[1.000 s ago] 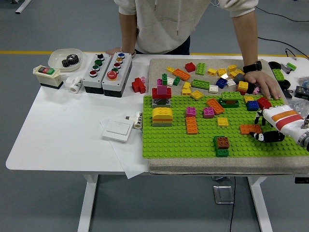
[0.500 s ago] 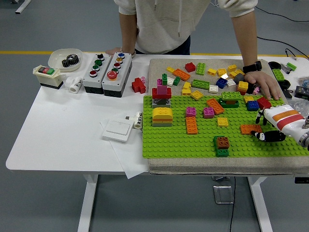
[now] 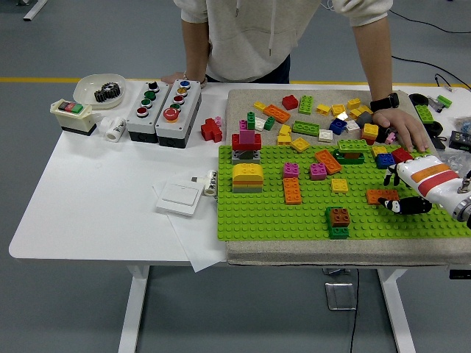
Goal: Pick up the brick,pile it on top of brick,press brick,pick up the brick,pile it on top of brick,press brick
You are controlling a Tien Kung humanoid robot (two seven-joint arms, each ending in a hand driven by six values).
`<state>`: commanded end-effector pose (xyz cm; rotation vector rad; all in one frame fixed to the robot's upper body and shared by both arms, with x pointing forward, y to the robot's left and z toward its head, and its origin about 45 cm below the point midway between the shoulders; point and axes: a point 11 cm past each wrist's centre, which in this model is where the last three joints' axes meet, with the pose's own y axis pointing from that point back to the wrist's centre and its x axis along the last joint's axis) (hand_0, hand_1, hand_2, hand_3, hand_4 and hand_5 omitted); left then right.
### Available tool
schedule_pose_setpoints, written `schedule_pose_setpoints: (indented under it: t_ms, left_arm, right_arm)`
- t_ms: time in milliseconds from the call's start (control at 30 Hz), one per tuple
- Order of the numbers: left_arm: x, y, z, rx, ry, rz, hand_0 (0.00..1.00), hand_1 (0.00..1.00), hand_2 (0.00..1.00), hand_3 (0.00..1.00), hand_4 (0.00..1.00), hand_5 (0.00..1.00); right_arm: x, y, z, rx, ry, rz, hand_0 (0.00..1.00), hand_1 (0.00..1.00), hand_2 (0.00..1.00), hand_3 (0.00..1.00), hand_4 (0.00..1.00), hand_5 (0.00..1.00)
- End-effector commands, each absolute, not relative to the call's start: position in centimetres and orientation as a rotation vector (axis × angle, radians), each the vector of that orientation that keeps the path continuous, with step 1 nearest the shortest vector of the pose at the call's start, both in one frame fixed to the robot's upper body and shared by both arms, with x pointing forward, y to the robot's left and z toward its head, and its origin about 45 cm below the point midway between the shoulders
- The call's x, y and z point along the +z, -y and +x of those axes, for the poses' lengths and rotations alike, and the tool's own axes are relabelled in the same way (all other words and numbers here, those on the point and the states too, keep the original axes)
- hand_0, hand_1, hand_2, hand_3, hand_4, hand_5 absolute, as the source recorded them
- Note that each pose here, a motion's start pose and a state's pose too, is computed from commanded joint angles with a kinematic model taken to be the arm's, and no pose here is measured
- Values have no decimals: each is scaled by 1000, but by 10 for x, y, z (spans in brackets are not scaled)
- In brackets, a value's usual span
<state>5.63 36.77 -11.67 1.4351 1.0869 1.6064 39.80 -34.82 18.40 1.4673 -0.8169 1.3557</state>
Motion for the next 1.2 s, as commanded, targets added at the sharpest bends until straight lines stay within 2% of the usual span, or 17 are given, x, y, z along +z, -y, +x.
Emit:
schedule_pose_setpoints:
  t_ms: [33,233,600,633,1200]
  left_arm:
    - [-117,-368,56,1606,-1087,1435,773,749,751,594,656,677]
    - [-117,-368,57,1606,-1086,1435,773,749,751,594,657,678]
    - [-117,-367,56,1604,-1086,1438,773,748,751,594,656,677]
    - [-117,-367,56,1603,-1086,1439,772,748,752,594,656,677]
    - [-117,-368,55,1595,-1083,1449,772,751,752,594,656,677]
  right_arm:
    - [183,348,398,1355,814,1471,514,567,664,613,884,474]
    - [182,347,397,1357,820,1479,533,573,665,608,868,465]
    - [178,347,399,1349,838,1480,509,556,625,583,832,462]
    - [178,348,400,1349,837,1480,467,523,582,560,832,464]
    - [171,352,401,1333,827,1478,433,493,543,527,816,462]
